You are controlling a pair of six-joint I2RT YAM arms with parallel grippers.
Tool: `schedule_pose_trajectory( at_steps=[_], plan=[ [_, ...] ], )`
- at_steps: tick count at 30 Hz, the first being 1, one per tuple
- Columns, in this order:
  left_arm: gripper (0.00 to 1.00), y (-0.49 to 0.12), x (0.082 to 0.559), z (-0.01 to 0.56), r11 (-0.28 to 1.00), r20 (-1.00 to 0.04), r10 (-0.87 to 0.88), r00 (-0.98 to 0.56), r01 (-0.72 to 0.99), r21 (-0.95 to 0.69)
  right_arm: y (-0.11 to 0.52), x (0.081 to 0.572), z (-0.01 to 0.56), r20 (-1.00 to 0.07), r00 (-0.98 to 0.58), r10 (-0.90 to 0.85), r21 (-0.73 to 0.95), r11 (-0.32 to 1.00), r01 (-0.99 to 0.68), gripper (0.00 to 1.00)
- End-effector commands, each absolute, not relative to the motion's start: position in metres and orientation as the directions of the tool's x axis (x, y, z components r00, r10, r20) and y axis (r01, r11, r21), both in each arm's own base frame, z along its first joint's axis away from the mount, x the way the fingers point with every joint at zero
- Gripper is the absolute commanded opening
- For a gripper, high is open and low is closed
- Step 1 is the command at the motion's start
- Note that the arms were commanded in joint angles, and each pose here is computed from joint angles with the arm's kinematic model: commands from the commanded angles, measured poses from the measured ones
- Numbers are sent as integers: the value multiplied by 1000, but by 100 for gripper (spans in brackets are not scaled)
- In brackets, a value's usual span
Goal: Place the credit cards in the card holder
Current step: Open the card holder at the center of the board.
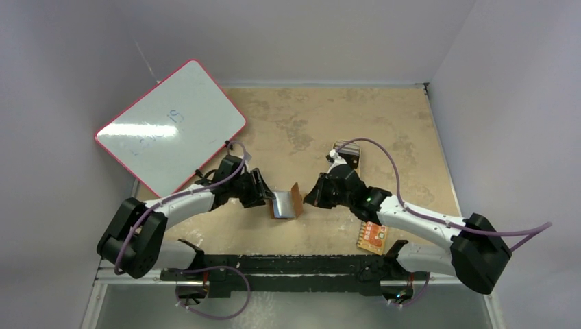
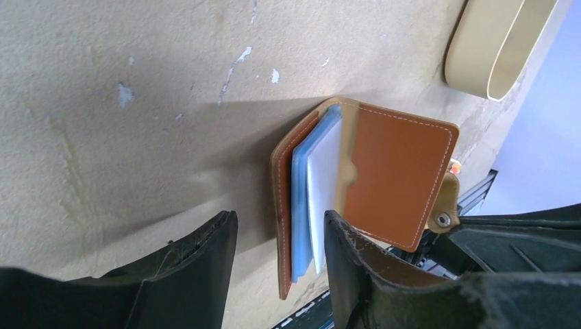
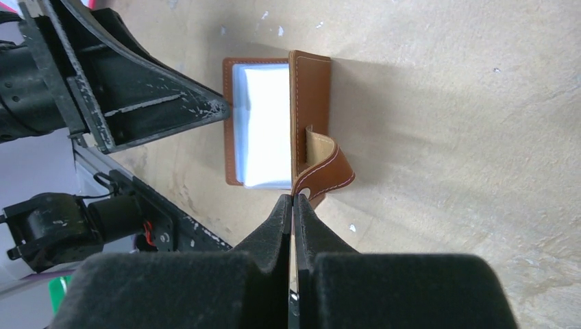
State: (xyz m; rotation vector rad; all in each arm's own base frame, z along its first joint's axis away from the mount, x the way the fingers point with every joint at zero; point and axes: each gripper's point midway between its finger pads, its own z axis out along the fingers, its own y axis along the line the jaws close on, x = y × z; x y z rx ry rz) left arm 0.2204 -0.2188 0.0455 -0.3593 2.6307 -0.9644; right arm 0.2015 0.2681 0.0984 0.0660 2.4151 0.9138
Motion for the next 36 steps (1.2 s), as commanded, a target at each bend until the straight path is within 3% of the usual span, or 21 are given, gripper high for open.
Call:
schedule_pose_trajectory(
  at_steps=[1, 16, 23, 28, 32, 36],
  plan=[
    [49, -231, 227, 52, 703, -227, -329, -917, -77, -707, 264, 204, 99, -481, -839, 256, 629, 767, -127, 0],
    [43, -242, 228, 59, 636, -215, -347, -913, -60, -769, 260, 199, 86, -464, -849, 252, 620, 777, -108, 0],
    [21, -243, 229, 71, 613, -233, -360, -903, -40, -789, 258, 199, 81, -460, -850, 255, 619, 779, -101, 0],
    [19, -245, 230, 77, 596, -232, -374, -898, -40, -802, 257, 198, 76, -458, -852, 254, 616, 782, -98, 0],
    [5, -248, 228, 77, 573, -217, -368, -904, -37, -819, 257, 197, 73, -450, -856, 254, 621, 778, -96, 0],
    [0, -248, 227, 74, 571, -209, -370, -905, -44, -820, 258, 197, 75, -451, -855, 254, 625, 774, -100, 0]
  ],
)
